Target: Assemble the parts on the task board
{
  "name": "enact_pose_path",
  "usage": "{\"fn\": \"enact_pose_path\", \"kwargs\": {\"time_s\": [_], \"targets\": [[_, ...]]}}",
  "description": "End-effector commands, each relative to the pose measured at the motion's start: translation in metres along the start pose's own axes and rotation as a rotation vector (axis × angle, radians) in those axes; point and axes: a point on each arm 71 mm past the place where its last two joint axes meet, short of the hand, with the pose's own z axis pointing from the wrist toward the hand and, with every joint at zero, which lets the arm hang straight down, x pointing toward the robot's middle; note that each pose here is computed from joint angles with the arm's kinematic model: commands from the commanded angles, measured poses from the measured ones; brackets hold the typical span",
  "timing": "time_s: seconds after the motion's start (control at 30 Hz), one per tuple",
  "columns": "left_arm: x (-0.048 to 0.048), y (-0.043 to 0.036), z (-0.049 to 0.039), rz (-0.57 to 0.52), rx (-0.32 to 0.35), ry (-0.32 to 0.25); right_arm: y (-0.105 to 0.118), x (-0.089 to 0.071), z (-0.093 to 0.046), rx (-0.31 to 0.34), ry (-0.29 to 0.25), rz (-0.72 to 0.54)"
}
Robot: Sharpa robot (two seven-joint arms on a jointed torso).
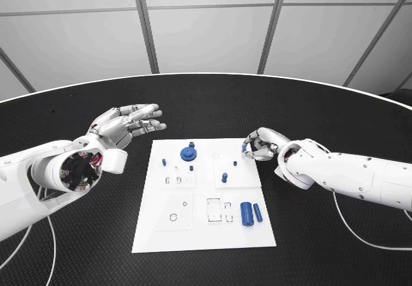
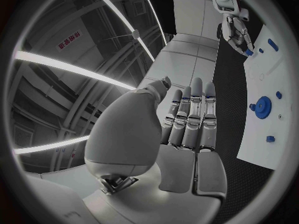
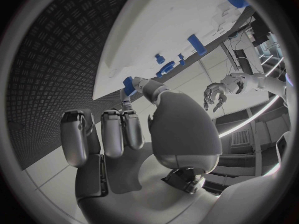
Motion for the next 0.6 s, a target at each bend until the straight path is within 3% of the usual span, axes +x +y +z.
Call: {"fn": "enact_pose_path", "kwargs": {"time_s": [0.03,0.3,0.6], "targets": [[-0.0016,-0.0001,0.0012,0.002,0.001,-0.004,0.015,0.006,-0.004,-0.029,0.023,0.021],[-0.0023,0.0008,0.0066,0.004,0.0,-0.005,0.053,0.018,-0.005,-0.085,0.069,0.058],[0.0014,0.003,0.0154,0.004,-0.003,0.007,0.097,0.039,0.011,-0.14,0.148,0.065]]}}
